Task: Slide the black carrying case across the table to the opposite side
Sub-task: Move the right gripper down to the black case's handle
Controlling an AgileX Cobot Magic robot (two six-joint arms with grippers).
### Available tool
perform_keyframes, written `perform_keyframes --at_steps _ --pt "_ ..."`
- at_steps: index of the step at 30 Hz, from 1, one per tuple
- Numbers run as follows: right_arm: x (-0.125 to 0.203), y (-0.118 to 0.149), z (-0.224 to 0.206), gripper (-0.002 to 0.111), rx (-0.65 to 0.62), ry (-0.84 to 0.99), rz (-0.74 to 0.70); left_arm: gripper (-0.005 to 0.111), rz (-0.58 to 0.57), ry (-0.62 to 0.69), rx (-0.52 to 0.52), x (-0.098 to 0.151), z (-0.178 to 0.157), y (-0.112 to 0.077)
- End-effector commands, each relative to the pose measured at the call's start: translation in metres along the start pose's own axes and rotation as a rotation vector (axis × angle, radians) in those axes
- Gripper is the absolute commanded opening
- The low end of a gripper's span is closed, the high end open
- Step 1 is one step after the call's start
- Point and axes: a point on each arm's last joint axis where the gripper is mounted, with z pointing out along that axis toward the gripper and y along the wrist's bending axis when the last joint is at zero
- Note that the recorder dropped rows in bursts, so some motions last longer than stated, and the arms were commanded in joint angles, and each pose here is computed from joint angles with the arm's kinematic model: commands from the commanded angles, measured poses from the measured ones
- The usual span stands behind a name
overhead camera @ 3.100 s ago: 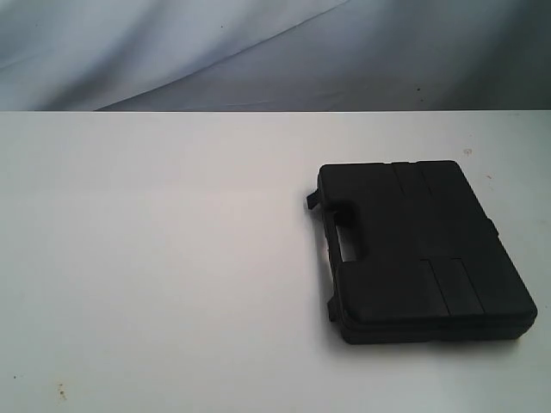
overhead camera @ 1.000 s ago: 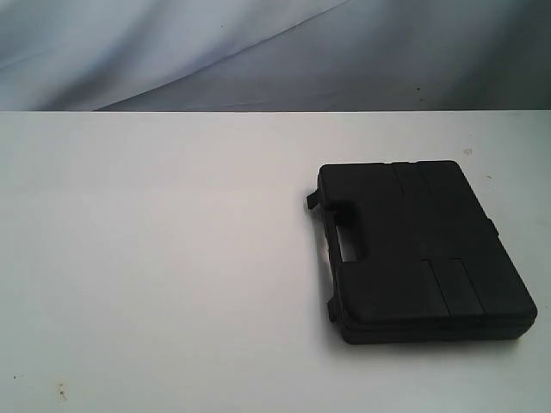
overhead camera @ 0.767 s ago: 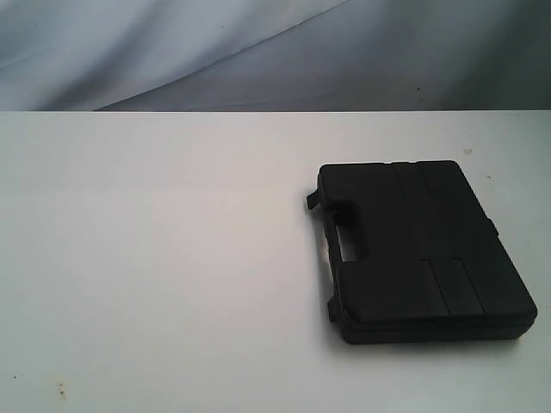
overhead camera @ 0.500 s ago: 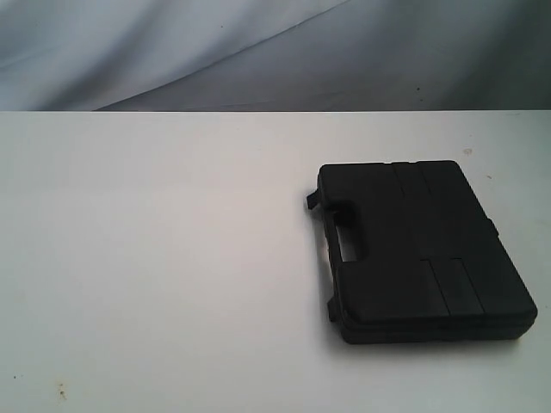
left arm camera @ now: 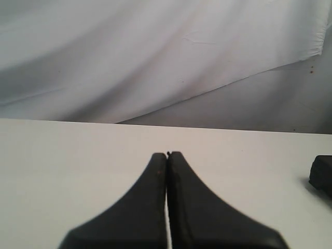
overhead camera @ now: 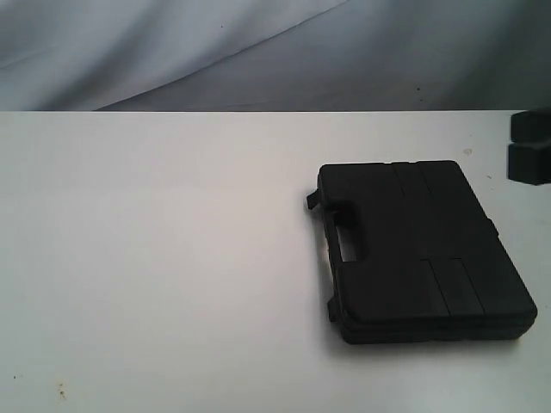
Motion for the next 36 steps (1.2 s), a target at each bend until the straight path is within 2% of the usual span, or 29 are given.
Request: perform_keyframes --at_steps 1,9,17,27,36 --pt "-0.012 0.014 0.020 0.000 -0.051 0.074 -0.004 0.001 -0.005 -0.003 -0.004 0.001 0.000 0.000" --pt "-0.019 0.046 0.076 0.000 -0.101 0.262 0.077 0.001 -0.005 -0.003 -0.004 0.001 0.000 0.000" --pt "-0.013 0.071 0.134 0.000 -0.072 0.446 0.148 0.001 -0.005 -0.003 -0.004 0.001 0.000 0.000" --pt "-0.004 0.077 0.193 0.000 0.052 0.610 0.169 0.001 -0.005 -0.003 -0.004 0.001 0.000 0.000" --pt "0.004 0.077 0.227 0.000 0.159 0.712 0.166 0.001 -0.005 -0.003 -0.004 0.001 0.000 0.000"
